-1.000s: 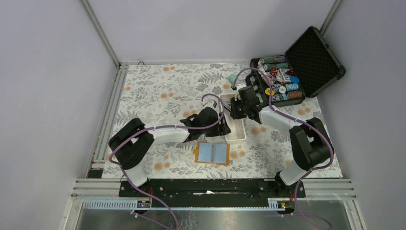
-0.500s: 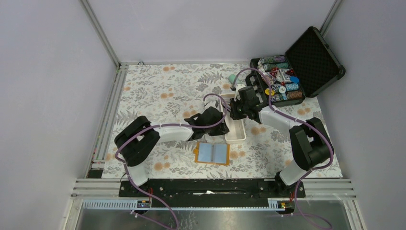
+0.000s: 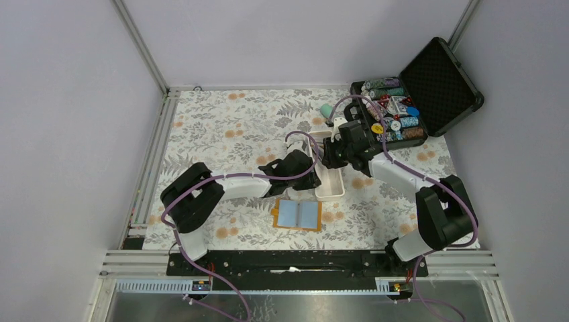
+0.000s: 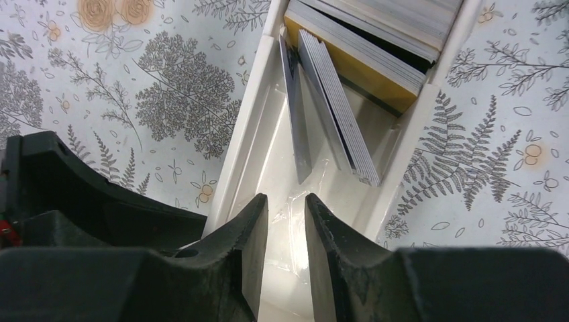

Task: Put the credit cards into the card holder
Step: Pick up the credit card from the storage box.

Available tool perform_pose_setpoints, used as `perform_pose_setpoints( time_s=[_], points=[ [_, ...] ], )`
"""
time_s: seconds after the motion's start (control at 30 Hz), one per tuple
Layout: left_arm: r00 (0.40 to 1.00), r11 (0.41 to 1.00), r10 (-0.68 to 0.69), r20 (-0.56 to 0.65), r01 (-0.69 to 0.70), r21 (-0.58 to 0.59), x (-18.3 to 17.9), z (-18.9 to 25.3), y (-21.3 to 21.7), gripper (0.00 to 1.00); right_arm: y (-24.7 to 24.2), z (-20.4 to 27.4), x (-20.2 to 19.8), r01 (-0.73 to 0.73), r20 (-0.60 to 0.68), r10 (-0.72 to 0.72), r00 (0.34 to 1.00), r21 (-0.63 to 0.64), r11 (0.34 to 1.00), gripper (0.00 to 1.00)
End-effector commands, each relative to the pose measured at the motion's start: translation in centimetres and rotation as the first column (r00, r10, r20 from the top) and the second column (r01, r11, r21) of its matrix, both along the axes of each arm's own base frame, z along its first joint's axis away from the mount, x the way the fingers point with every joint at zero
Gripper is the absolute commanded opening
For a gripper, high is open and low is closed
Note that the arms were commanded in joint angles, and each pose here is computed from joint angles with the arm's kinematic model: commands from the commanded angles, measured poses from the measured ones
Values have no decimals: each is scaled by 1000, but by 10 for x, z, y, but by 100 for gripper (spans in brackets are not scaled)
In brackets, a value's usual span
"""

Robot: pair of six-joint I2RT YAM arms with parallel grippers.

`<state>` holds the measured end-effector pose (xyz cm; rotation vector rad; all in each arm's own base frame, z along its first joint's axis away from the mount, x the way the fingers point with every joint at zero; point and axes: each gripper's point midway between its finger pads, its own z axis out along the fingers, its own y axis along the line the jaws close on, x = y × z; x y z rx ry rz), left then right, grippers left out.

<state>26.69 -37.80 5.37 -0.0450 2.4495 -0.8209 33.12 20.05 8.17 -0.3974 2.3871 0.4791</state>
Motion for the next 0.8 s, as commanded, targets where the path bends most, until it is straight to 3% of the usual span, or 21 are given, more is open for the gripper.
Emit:
perform_pose_setpoints(
  time_s=[0.0, 0.53, 0.77],
  points=[
    [999, 1000, 19, 33, -20, 23, 8, 2, 2, 39, -5, 15, 5, 23, 41, -23, 999, -9, 1000, 35],
    [1000, 1000, 8, 28, -8, 23, 7, 0, 0, 38, 11, -10, 20, -16, -13, 16, 1000, -16, 1000, 38],
    [1000, 1000, 5, 29, -5, 20, 7, 2, -1, 38, 18, -17, 28, -32, -21, 31, 999, -24, 999, 30]
  ],
)
